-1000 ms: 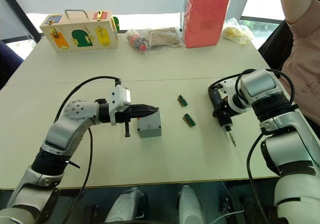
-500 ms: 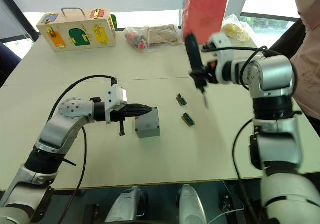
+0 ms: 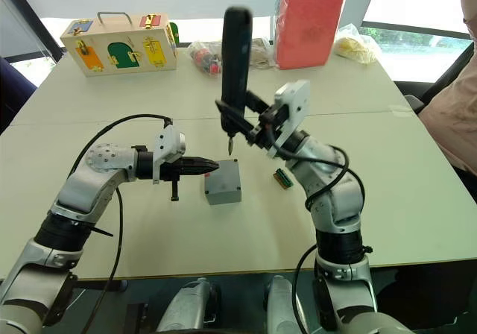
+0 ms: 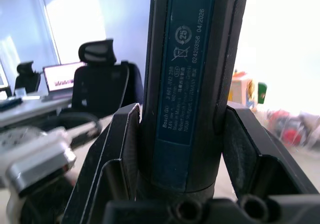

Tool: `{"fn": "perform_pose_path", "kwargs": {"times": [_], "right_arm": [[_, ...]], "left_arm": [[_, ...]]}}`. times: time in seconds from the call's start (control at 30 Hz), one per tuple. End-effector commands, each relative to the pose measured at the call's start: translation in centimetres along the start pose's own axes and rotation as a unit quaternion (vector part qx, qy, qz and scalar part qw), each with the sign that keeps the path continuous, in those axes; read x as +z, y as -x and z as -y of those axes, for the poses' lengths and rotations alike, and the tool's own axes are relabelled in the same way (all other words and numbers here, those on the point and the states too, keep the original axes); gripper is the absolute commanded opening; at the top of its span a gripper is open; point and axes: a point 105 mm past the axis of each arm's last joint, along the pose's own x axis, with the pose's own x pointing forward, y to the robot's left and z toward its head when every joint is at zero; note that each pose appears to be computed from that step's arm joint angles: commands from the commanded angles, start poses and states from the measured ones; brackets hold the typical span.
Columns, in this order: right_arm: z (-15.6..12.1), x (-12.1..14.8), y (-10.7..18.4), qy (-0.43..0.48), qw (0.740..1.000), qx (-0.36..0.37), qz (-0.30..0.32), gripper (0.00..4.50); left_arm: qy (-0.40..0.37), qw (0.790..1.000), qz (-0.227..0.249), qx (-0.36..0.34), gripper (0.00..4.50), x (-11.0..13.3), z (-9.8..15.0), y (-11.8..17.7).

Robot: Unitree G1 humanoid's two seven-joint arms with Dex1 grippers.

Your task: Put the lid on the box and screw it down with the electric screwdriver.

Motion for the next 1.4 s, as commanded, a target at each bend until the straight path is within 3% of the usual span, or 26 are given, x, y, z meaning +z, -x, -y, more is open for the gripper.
{"fn": "perform_pose_path", "kwargs": {"times": [0.03,0.47,1.1,1.4], "right_arm": [[-1.2,1.9,-0.4,0.05,0.997,0.011,0.049,1.86],[-0.4,-0.3,-0.2,0.071,0.997,-0.022,0.032,1.86],[0.9,-1.0,0.6,0.087,0.996,-0.03,0.013,1.86],[0.3,-3.9,1.2,0.07,0.997,-0.018,-0.04,1.86]], "left_arm": [[0.0,1.0,-0.016,0.006,0.0,-0.8,-0.4,-0.5],[0.008,1.0,-0.023,-0.003,0.0,-1.9,-0.3,-1.0],[0.006,1.0,-0.022,-0.003,0.0,-2.1,-0.2,-1.1],[0.005,1.0,-0.024,-0.006,0.0,-2.2,0.0,-1.3]]}}
